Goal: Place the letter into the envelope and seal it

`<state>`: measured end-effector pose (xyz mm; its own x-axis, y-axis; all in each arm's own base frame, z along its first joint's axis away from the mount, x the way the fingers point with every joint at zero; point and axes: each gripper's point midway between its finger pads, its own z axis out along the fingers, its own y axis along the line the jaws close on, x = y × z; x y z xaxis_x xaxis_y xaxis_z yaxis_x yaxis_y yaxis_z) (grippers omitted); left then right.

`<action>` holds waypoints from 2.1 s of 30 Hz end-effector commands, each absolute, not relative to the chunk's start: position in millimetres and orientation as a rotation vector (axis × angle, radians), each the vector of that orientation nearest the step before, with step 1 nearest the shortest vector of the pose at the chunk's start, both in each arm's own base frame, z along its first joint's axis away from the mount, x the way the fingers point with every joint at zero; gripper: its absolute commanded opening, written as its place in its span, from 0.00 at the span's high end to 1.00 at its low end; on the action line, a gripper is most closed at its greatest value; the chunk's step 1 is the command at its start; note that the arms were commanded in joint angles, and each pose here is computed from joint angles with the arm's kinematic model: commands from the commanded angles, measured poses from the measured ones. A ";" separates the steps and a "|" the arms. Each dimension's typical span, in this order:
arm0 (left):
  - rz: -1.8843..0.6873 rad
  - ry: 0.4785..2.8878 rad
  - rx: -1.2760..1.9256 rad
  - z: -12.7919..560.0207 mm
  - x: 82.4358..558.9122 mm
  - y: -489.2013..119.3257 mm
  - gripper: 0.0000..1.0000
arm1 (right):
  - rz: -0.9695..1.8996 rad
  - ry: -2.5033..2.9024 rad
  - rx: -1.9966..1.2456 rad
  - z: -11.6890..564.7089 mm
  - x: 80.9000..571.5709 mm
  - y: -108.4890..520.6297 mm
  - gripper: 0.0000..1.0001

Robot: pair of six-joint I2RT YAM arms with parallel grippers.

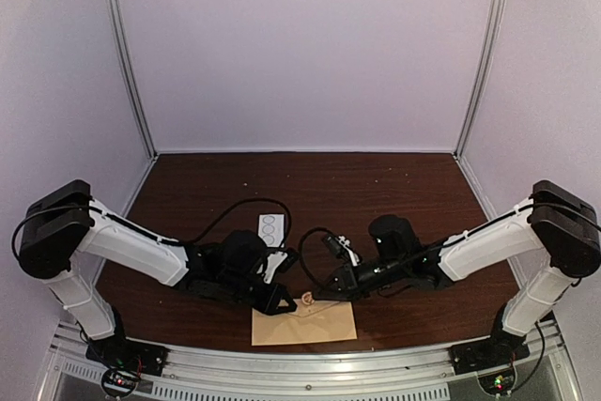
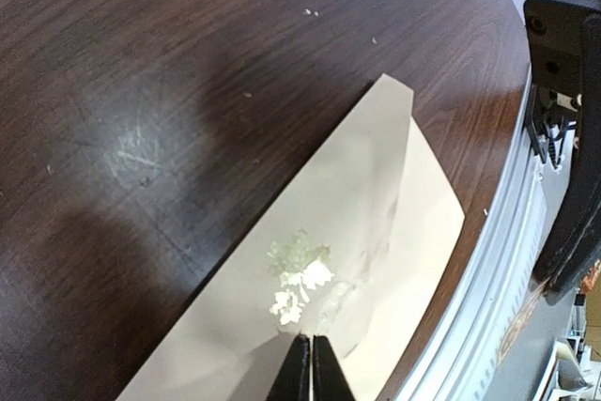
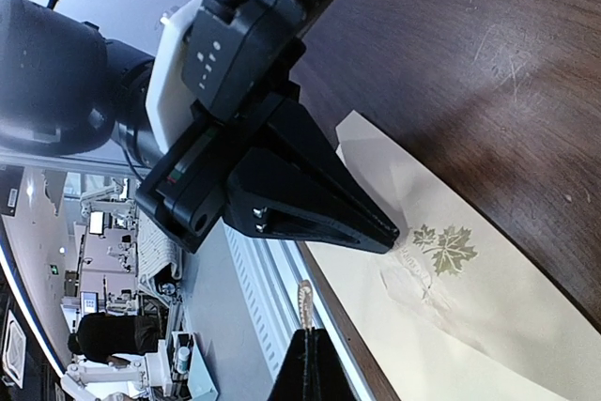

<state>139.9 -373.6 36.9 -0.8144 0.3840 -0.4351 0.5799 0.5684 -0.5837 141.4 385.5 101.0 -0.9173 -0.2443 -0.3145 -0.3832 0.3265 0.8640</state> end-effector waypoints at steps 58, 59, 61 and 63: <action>-1.031 2.619 0.834 2.6 123.8 -355.6 0.99 | 1.622 2.646 -0.559 32.8 123.5 401.3 1.00; -1.028 2.621 0.835 2.2 123.7 -355.1 0.99 | 1.618 2.647 -0.556 32.4 124.0 401.2 1.00; -1.030 2.621 0.832 2.7 123.7 -355.2 0.99 | 1.608 2.651 -0.549 31.1 125.2 400.4 1.00; -1.031 2.622 0.829 3.0 124.0 -355.1 0.99 | 1.596 2.660 -0.543 28.3 125.7 399.1 1.00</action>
<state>129.4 -366.0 17.2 -0.8159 0.4069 -0.4108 0.5782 0.5712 -0.5826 125.6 404.2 41.9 -0.9359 -0.3047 -0.1769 -0.2911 0.3859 0.8754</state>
